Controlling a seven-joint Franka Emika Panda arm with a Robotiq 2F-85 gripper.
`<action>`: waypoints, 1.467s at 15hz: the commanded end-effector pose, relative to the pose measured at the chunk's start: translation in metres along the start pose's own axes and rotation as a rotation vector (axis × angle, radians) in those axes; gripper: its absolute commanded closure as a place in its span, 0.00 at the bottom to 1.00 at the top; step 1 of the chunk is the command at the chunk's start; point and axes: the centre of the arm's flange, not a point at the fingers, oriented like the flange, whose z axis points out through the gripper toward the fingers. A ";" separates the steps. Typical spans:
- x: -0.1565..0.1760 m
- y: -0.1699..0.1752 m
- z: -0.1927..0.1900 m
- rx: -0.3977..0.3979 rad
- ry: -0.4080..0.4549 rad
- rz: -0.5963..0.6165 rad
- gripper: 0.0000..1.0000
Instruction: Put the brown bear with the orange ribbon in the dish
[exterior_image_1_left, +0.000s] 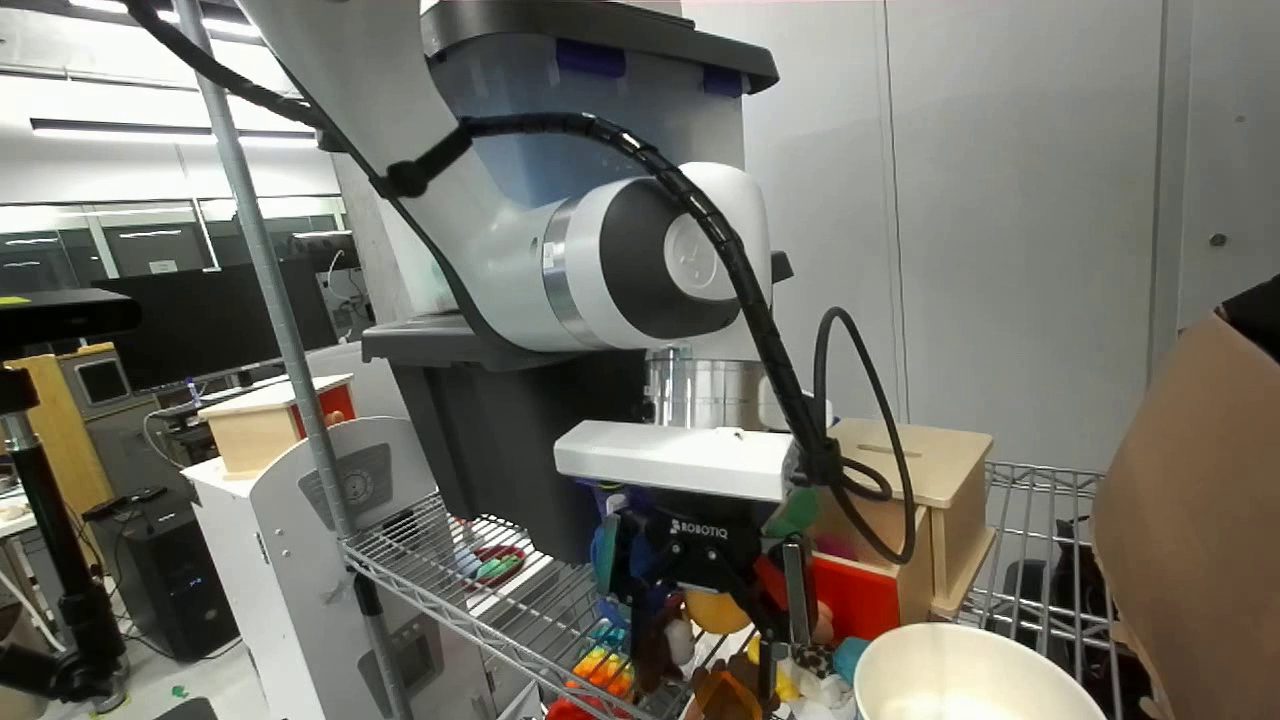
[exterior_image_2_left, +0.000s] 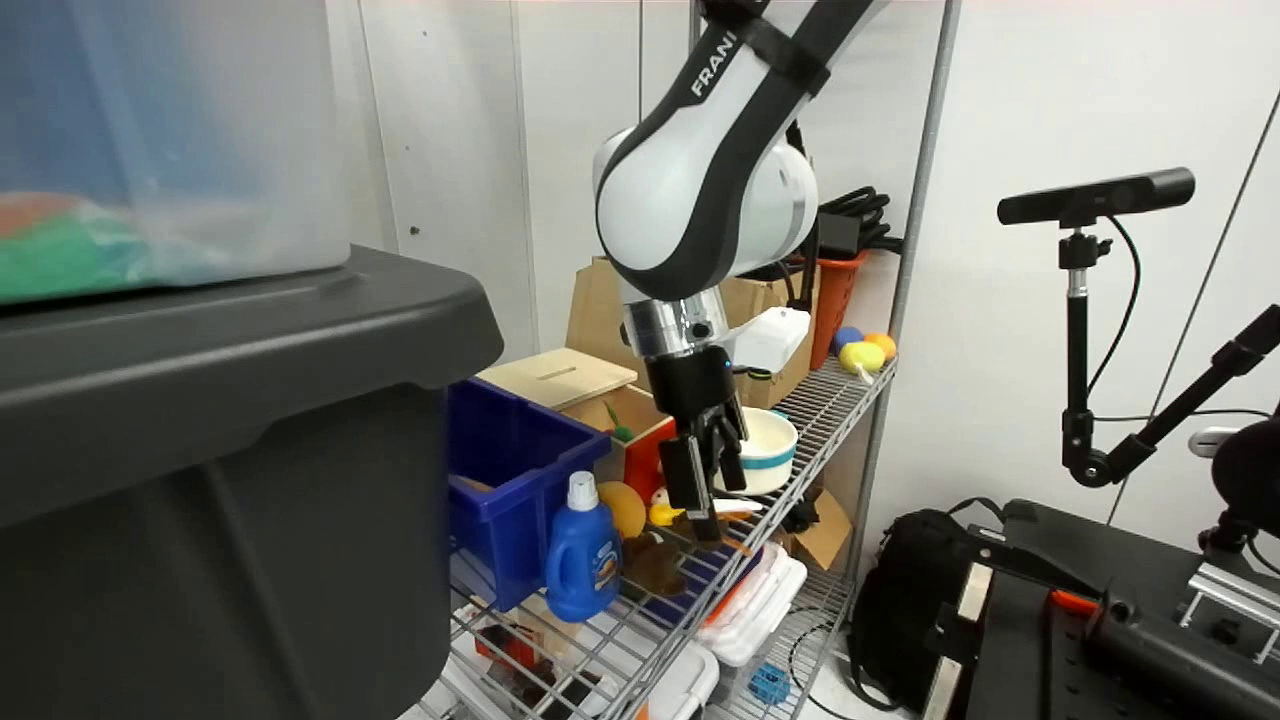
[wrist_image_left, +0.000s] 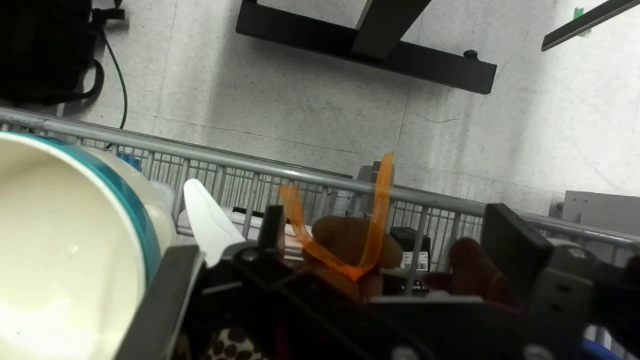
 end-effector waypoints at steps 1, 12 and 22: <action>0.003 0.006 -0.010 -0.024 0.012 0.006 0.00; 0.016 0.014 -0.003 -0.023 0.012 -0.011 0.00; 0.031 0.016 0.004 -0.030 0.011 -0.028 0.05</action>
